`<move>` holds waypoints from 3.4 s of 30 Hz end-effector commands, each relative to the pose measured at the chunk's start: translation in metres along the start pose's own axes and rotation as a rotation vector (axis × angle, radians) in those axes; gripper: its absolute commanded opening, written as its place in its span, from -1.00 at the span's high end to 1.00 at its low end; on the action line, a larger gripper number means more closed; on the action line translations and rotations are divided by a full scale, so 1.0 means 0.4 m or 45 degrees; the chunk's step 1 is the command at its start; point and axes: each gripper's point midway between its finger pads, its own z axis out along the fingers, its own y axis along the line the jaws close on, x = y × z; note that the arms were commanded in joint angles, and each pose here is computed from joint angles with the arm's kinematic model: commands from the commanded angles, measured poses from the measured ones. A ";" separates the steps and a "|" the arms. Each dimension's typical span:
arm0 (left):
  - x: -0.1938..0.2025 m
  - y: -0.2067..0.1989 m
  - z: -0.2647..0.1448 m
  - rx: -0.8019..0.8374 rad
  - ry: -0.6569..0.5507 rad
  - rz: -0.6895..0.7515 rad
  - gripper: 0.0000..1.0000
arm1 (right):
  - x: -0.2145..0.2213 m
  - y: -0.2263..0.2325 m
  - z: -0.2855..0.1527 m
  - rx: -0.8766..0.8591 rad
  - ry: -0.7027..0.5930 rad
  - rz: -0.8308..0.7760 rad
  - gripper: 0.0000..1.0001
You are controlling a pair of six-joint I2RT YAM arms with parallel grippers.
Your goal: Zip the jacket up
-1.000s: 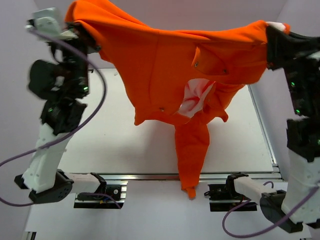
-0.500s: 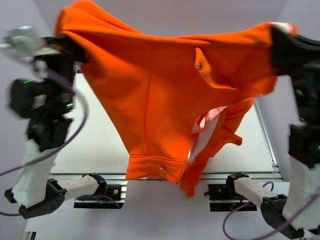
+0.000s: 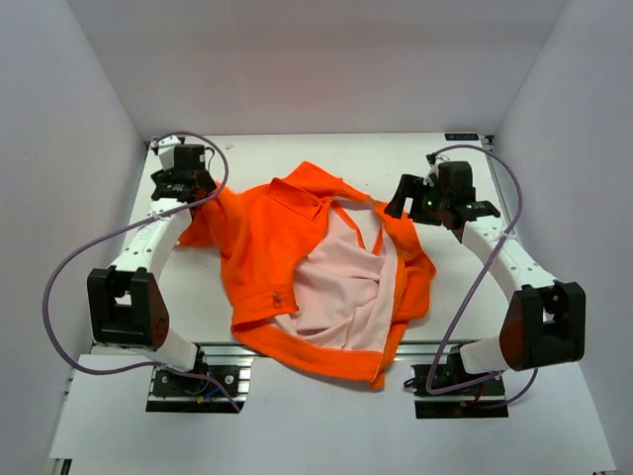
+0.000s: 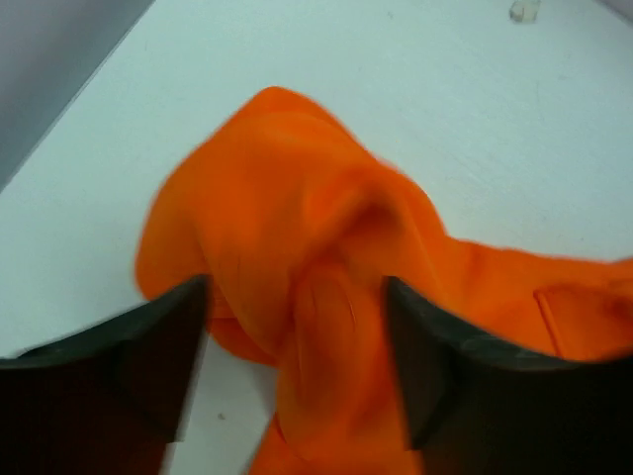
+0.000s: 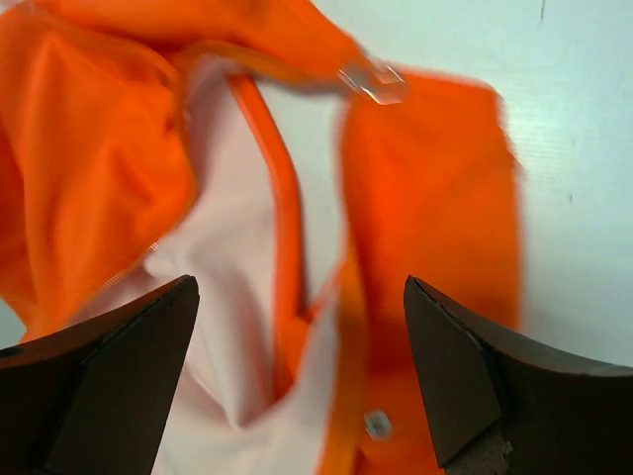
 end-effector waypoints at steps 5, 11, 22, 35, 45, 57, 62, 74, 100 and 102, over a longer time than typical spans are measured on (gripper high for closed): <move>-0.026 -0.098 -0.041 0.242 0.052 -0.127 -0.96 | -0.017 -0.050 0.014 0.125 -0.040 0.021 -0.79; 0.026 -0.373 -0.086 0.824 0.206 -0.029 -0.96 | 0.057 0.008 0.109 0.041 0.108 -0.116 -0.79; 0.337 -0.864 -0.162 1.235 0.434 0.402 -0.96 | 0.131 -0.003 0.206 0.248 0.245 -0.237 0.12; 0.651 -0.894 -0.078 1.189 0.740 0.447 -0.96 | 0.204 0.078 0.082 -0.010 0.195 -0.222 1.00; 0.791 -0.776 0.002 0.933 0.864 0.538 -0.96 | 0.202 0.173 -0.145 -0.271 0.040 -0.204 1.00; 0.751 -0.817 -0.007 0.995 0.807 0.511 -0.96 | 0.124 0.242 -0.302 -0.373 -0.120 -0.181 1.00; 0.598 -0.875 -0.084 1.115 0.712 0.519 -0.96 | 0.086 0.225 -0.261 -0.281 -0.170 -0.069 1.00; 0.267 -0.422 -0.319 0.751 0.334 0.178 -0.96 | -0.065 0.122 -0.163 0.188 -0.290 0.179 1.00; 0.702 0.029 -0.280 0.112 0.899 0.211 -0.96 | -0.072 0.260 0.521 -0.181 0.231 -0.440 -0.40; 0.709 0.036 -0.262 0.072 0.930 0.245 -0.96 | -0.062 0.247 0.550 -0.190 0.248 -0.415 -0.39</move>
